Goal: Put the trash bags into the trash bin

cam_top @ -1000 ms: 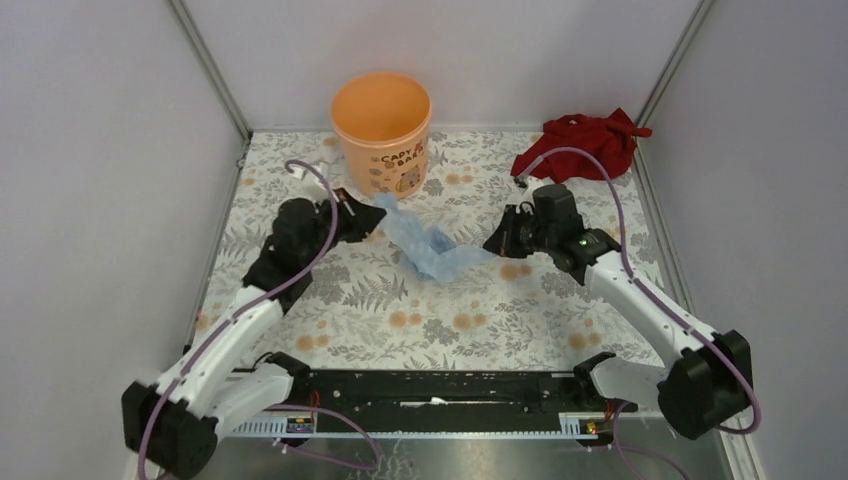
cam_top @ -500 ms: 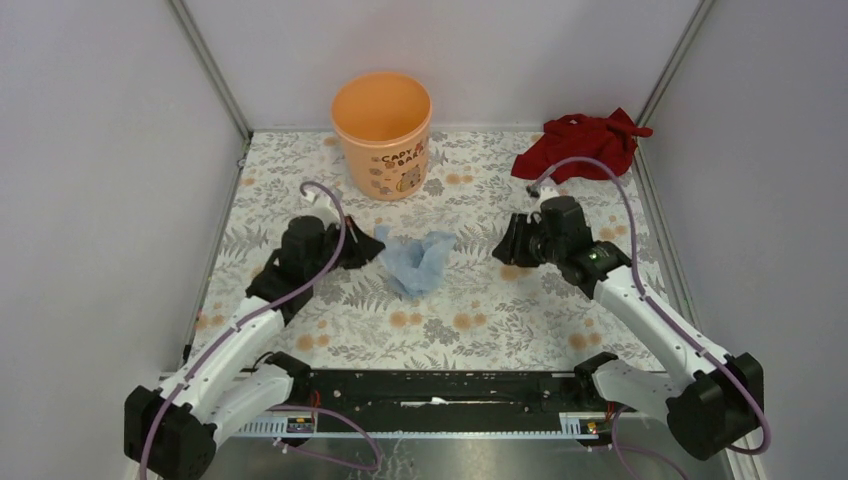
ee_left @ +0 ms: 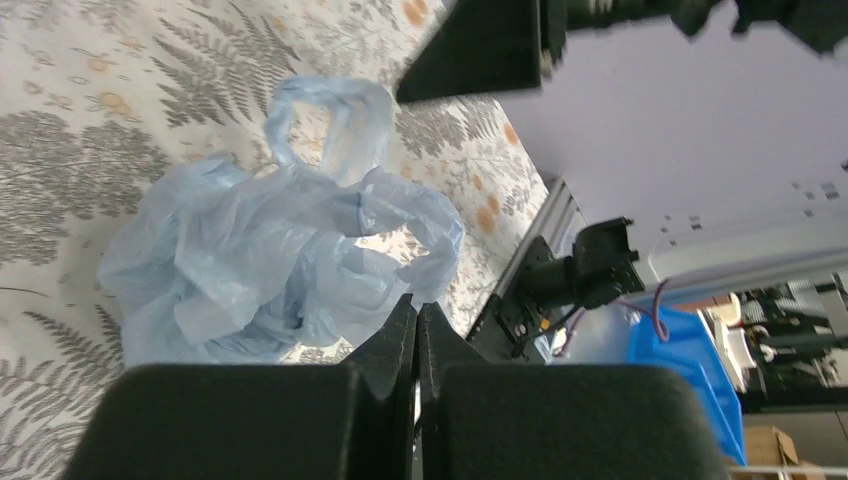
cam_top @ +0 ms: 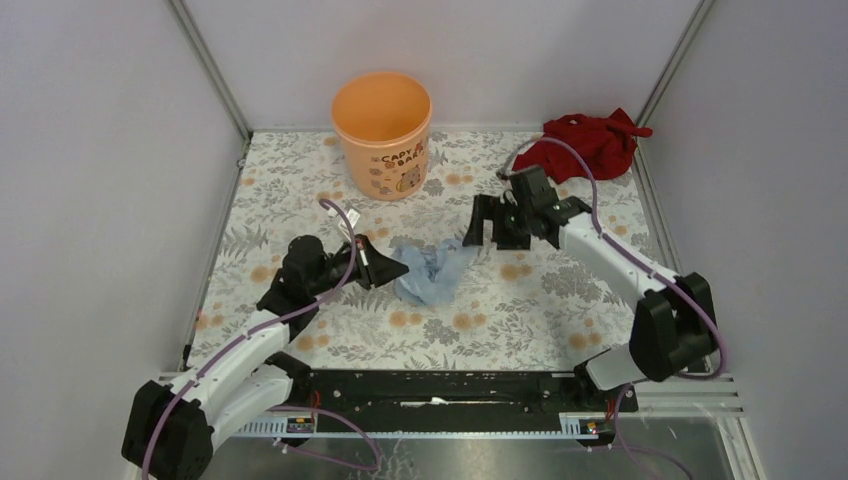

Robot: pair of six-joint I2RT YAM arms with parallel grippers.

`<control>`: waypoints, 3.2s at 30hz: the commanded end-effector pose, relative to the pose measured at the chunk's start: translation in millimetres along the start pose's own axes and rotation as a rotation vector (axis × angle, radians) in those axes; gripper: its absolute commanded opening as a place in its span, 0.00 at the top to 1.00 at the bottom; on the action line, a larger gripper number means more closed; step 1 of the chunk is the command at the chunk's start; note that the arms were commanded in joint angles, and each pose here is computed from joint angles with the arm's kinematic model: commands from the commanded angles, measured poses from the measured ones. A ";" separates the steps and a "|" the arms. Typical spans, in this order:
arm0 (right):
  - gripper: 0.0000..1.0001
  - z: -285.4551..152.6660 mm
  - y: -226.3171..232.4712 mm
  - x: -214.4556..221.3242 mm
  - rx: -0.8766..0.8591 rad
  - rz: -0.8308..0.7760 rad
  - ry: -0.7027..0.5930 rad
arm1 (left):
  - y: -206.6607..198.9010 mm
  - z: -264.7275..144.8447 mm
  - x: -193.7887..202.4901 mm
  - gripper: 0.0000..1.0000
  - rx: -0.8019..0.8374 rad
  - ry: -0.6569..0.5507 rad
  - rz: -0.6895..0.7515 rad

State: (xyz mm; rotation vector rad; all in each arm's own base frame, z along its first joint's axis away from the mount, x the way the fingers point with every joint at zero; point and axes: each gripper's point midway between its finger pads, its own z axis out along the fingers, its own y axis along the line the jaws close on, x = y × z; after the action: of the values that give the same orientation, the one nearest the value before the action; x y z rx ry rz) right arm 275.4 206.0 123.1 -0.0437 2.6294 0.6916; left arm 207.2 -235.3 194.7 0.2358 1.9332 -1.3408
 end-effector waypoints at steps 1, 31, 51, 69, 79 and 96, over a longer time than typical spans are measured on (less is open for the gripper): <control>0.00 3.6 48.0 -46.9 -0.167 -0.153 -0.022 | -17.5 -1.2 15.2 1.00 0.108 0.049 0.044; 0.27 17.5 32.6 79.0 -0.411 -0.008 0.211 | 23.7 -1.0 31.4 1.00 -0.110 0.094 -0.038; 1.00 -27.5 61.5 50.8 -0.442 -0.193 0.044 | 48.4 -17.9 -20.4 0.01 -0.540 0.236 0.052; 1.00 -28.9 53.6 62.0 -0.431 -0.214 0.050 | 55.5 -0.8 61.0 0.07 -0.268 0.367 -0.225; 1.00 -20.9 37.0 69.4 -0.352 -0.166 0.062 | 50.5 7.0 47.6 0.85 -0.236 0.289 -0.216; 1.00 -172.3 65.5 -129.7 0.010 -0.067 -0.413 | -154.6 51.1 -170.9 1.00 -0.266 -0.233 0.411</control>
State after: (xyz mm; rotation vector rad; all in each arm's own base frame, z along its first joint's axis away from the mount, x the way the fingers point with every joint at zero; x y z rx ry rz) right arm 282.4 191.2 165.5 0.0321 2.6408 0.6424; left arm 260.0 -288.4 210.7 0.2615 2.2782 -0.8985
